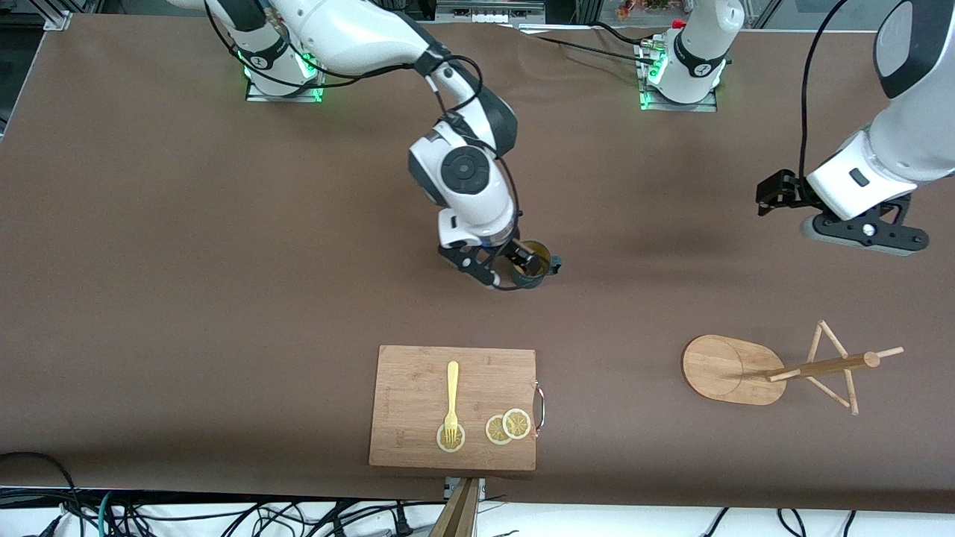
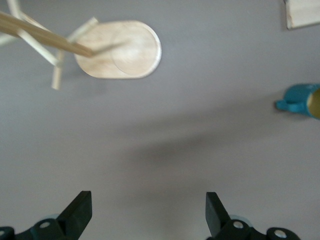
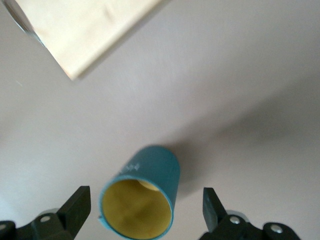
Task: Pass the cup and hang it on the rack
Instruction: 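Release the mug and withdraw the right gripper while the left gripper approaches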
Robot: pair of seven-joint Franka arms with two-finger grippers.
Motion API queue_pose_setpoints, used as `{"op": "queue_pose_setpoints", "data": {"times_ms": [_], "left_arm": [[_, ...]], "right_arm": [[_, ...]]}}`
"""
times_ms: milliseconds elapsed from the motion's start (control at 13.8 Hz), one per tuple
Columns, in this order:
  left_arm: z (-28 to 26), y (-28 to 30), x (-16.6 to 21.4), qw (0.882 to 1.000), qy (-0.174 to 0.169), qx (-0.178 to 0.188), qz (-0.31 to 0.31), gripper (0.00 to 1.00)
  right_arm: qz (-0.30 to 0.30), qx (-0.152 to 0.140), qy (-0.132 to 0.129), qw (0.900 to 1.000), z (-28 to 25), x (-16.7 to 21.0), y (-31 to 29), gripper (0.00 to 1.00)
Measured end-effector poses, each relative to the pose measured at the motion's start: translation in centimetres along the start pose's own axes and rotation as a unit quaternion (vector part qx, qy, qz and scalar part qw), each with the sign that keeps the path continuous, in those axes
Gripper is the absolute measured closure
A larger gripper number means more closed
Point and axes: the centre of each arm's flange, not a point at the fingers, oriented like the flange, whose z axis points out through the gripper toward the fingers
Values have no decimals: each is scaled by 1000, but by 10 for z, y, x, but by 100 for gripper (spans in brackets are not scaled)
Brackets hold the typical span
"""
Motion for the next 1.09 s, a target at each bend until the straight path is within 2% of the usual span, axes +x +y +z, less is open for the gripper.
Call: {"op": "queue_pose_setpoints", "data": {"times_ms": [291, 509, 727, 945, 1091], "left_arm": [[35, 17, 4, 992, -60, -79, 84, 0], [71, 28, 11, 973, -73, -134, 175, 0], [104, 55, 23, 944, -34, -153, 290, 0], [143, 67, 28, 900, 36, -191, 389, 0], [166, 69, 29, 865, 94, -216, 442, 0]], "right_arm": [[-25, -14, 10, 1000, -73, 69, 21, 0], [-76, -61, 0, 995, -111, 118, 60, 0], [-120, -90, -28, 988, -172, 169, 113, 1], [-165, -101, -48, 980, -237, 208, 181, 0], [-191, -98, -59, 975, -271, 225, 233, 0]]}}
